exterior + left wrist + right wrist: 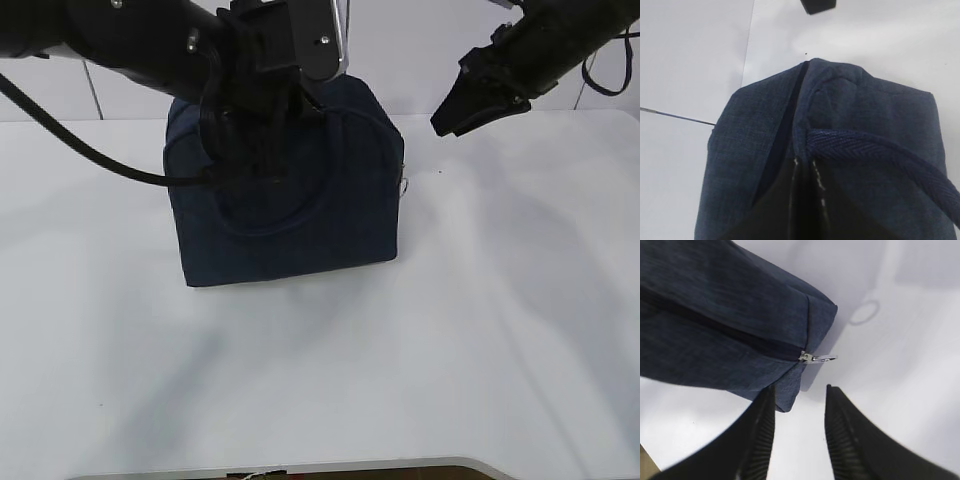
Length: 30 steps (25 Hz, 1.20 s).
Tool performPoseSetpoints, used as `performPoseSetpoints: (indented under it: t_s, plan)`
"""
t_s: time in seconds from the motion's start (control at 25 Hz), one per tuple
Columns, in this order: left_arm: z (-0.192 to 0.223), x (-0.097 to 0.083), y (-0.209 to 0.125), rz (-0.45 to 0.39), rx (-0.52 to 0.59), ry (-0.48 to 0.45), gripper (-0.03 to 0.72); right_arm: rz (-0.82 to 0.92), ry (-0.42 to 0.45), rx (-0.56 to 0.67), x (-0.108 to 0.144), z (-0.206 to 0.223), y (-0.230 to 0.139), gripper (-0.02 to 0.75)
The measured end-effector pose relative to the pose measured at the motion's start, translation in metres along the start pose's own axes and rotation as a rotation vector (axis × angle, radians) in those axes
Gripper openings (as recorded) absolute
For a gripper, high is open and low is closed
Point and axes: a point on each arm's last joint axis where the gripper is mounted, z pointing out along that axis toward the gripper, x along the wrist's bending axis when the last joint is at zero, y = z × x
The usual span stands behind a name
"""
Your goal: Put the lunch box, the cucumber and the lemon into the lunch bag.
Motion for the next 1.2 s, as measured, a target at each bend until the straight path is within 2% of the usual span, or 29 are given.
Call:
performPoseSetpoints:
  t_s: [0.16,0.44,0.76,0.88,1.08,1.2]
  plan:
    - [0.000,0.000,0.000,0.000,0.000,0.000,-0.006,-0.024,-0.007,-0.028,0.009,-0.013,0.004,0.284]
    - [0.009,-0.004,-0.004,0.005,0.012,-0.012,-0.006,-0.060,0.106,-0.167,0.032,-0.031,0.017,0.284]
    - [0.011,-0.005,-0.005,0.000,0.013,-0.014,0.001,-0.133,0.084,-0.211,0.050,-0.055,0.020,0.284]
    - [0.011,-0.008,-0.006,-0.001,0.030,-0.046,0.082,-0.150,0.077,-0.226,0.056,-0.063,0.021,0.284]
    - [0.007,-0.013,-0.008,0.000,0.063,-0.109,0.344,-0.182,0.048,-0.233,0.063,-0.075,0.020,0.284]
    - [-0.006,-0.008,-0.004,0.001,0.057,-0.108,0.405,-0.195,0.033,-0.229,0.064,-0.078,0.019,0.284]
